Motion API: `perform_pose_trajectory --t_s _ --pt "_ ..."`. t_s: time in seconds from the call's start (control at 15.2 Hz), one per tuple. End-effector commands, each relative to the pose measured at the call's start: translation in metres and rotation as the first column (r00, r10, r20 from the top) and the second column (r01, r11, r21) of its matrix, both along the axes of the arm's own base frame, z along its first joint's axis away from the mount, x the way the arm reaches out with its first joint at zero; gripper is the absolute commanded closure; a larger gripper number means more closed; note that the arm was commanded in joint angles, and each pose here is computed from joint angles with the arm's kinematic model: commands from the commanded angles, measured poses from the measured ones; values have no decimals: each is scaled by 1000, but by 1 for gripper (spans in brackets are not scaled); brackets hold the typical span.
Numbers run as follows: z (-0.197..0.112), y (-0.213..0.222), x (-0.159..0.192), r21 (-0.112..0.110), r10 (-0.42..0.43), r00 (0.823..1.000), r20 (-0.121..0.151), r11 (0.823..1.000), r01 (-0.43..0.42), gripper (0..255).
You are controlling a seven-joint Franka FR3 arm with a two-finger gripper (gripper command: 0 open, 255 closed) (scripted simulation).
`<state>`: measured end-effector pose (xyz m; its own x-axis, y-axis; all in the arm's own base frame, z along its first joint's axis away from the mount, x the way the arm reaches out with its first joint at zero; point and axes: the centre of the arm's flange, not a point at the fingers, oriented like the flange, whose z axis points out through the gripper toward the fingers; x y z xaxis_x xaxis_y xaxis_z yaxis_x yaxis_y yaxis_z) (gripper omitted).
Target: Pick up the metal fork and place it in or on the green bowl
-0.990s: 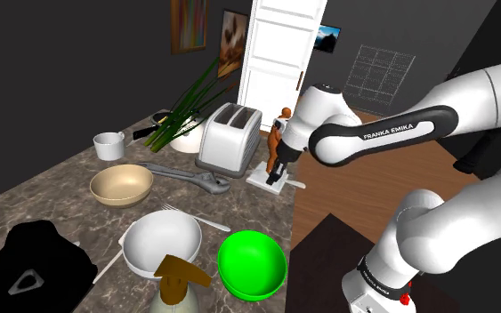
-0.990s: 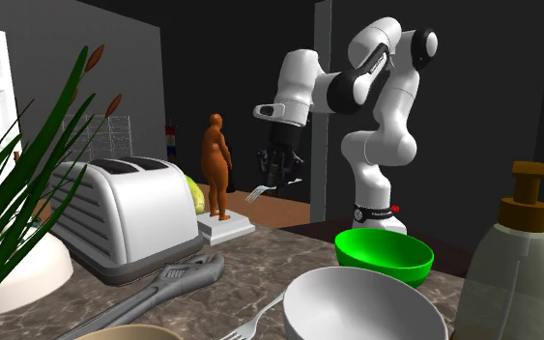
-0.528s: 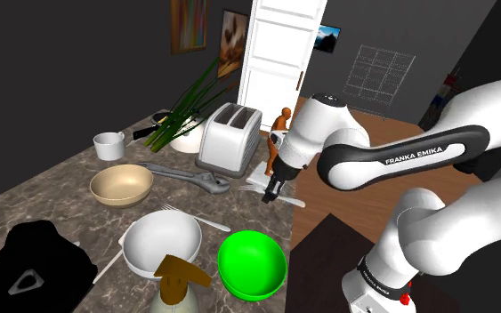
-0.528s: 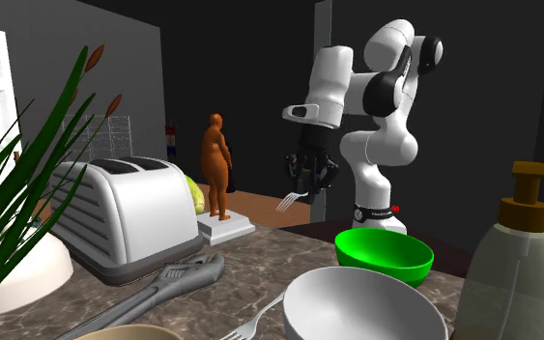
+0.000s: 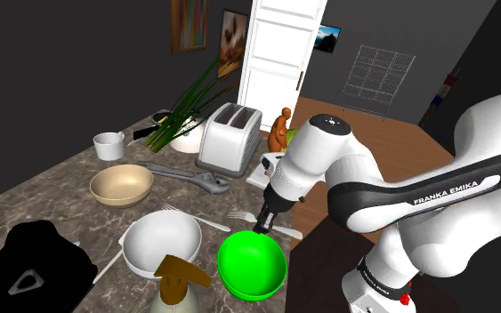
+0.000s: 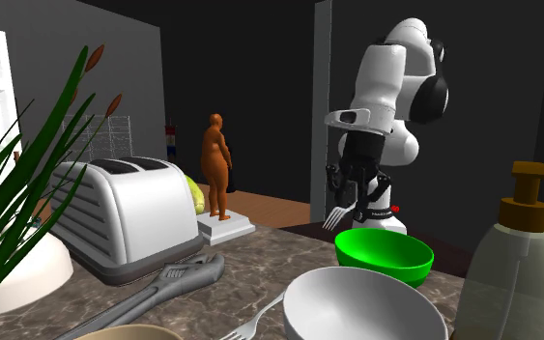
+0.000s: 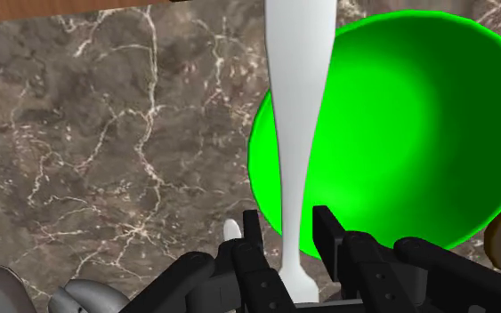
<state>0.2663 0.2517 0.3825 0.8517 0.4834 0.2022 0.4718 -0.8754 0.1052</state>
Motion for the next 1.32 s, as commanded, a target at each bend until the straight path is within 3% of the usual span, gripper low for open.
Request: perform_pose_trajectory --t_s 0.0,0.2,0.73,1.19,1.25 --pt "-3 21 -15 1 -2 1000 0 1000 2 255" --pt "-7 54 -36 1 -2 1000 0 1000 2 255" --pt "-49 54 -36 1 -2 1000 0 1000 2 255" --pt "-49 54 -36 1 -2 1000 0 1000 2 255" --pt "-49 54 -36 1 -2 1000 0 1000 2 0"
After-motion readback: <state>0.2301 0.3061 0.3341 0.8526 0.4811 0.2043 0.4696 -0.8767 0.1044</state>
